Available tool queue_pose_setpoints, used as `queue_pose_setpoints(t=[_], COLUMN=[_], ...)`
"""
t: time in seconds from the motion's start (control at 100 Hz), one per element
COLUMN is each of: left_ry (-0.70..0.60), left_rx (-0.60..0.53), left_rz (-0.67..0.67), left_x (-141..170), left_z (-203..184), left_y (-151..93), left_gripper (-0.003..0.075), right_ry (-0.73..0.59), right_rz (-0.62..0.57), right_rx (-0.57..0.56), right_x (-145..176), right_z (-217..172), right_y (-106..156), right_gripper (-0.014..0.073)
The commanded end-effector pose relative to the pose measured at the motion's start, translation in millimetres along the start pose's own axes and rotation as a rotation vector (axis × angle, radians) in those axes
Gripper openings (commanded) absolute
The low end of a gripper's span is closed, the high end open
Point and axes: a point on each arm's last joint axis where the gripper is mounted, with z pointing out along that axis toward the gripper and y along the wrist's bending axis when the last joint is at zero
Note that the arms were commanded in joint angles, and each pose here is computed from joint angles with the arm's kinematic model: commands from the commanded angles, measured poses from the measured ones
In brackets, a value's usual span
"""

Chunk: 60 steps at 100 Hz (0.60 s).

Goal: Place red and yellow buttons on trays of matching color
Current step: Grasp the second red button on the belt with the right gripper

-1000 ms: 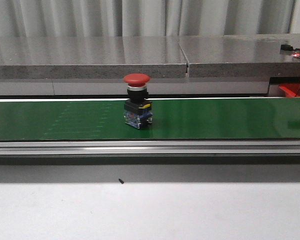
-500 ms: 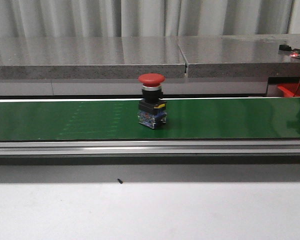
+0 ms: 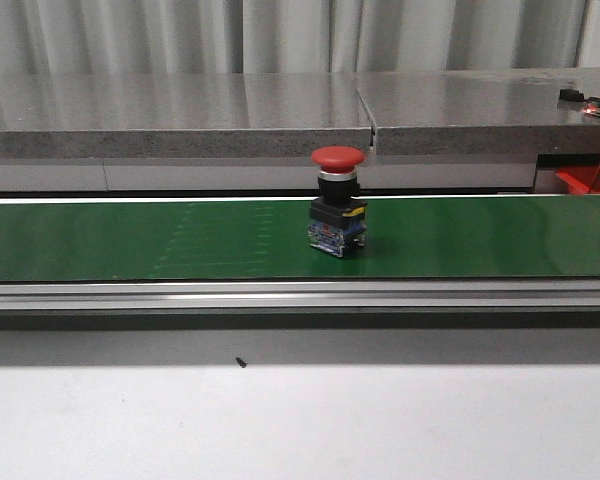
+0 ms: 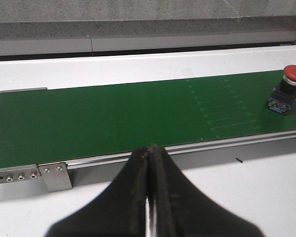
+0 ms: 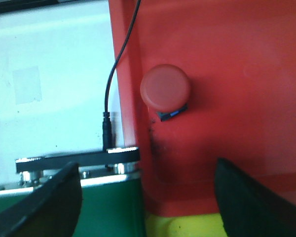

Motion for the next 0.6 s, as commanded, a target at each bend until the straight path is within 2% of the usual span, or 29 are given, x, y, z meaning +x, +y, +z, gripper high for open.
queue_pose_setpoints(t=[0.0, 0.33, 0.59], left_ry=[-0.088, -0.088, -0.088], left_rx=[0.016, 0.016, 0.016], left_rz=[-0.016, -0.016, -0.016], left_x=[-13.3, -13.3, -13.3], left_z=[-3.5, -3.5, -3.5], left_y=[-1.6, -1.6, -1.6], left_gripper=[-0.0019, -0.0019, -0.0019], right_ry=[-0.144, -0.177, -0.141], right_rz=[-0.015, -0.047, -0.200], right_rx=[0.001, -0.016, -0.102], right_x=[-4.6, 29.6, 56.6], right_z=[-43.7, -94.8, -105.3], right_y=[3.8, 15.6, 57.7], right_gripper=[0.0561, 0.0561, 0.0561])
